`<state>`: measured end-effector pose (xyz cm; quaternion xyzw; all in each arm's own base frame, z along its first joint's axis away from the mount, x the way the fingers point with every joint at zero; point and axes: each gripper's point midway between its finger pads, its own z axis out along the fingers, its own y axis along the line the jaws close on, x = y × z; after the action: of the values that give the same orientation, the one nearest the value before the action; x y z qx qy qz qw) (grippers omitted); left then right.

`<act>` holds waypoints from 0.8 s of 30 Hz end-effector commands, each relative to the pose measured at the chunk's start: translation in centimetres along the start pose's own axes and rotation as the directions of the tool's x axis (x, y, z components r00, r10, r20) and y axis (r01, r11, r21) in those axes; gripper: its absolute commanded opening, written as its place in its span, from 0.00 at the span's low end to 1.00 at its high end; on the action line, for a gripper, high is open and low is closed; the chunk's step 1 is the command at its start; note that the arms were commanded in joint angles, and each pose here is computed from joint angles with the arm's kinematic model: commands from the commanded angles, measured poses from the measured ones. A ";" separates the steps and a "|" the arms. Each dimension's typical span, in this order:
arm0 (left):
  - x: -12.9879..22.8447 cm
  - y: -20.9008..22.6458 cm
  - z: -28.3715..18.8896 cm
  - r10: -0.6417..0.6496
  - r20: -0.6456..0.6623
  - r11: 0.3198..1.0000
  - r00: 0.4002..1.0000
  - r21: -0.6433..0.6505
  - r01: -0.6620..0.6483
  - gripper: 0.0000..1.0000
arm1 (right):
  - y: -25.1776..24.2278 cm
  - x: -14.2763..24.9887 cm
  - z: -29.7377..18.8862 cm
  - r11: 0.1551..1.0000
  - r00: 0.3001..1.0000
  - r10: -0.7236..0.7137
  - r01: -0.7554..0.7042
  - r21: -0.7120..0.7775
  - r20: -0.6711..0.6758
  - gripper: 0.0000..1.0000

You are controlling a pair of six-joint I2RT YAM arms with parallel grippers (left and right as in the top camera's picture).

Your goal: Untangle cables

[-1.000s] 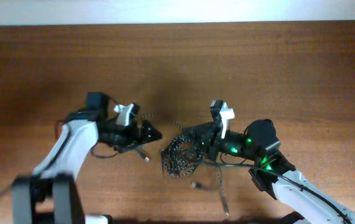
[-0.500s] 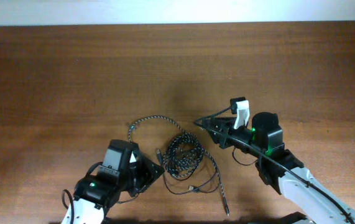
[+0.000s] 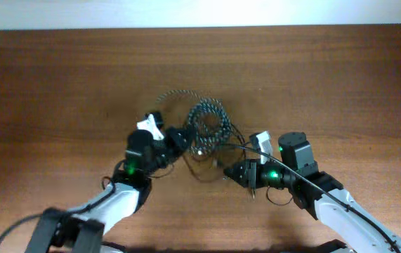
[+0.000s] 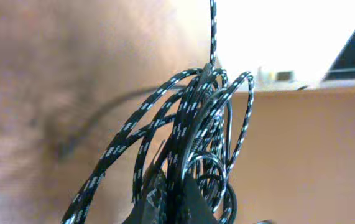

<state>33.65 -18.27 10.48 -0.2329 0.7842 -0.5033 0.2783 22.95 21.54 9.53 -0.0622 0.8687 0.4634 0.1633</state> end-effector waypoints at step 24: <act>4.1 -14.3 -13.9 0.805 0.078 0.366 0.588 0.715 -0.596 0.48 | 3.8 -3.1 -0.5 0.986 0.994 -0.047 0.062 -0.155 0.102 0.07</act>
<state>23.09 -17.23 27.89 0.3023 0.5939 -0.6102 0.4284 28.91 16.90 7.91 0.1188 0.8931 0.3449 0.2631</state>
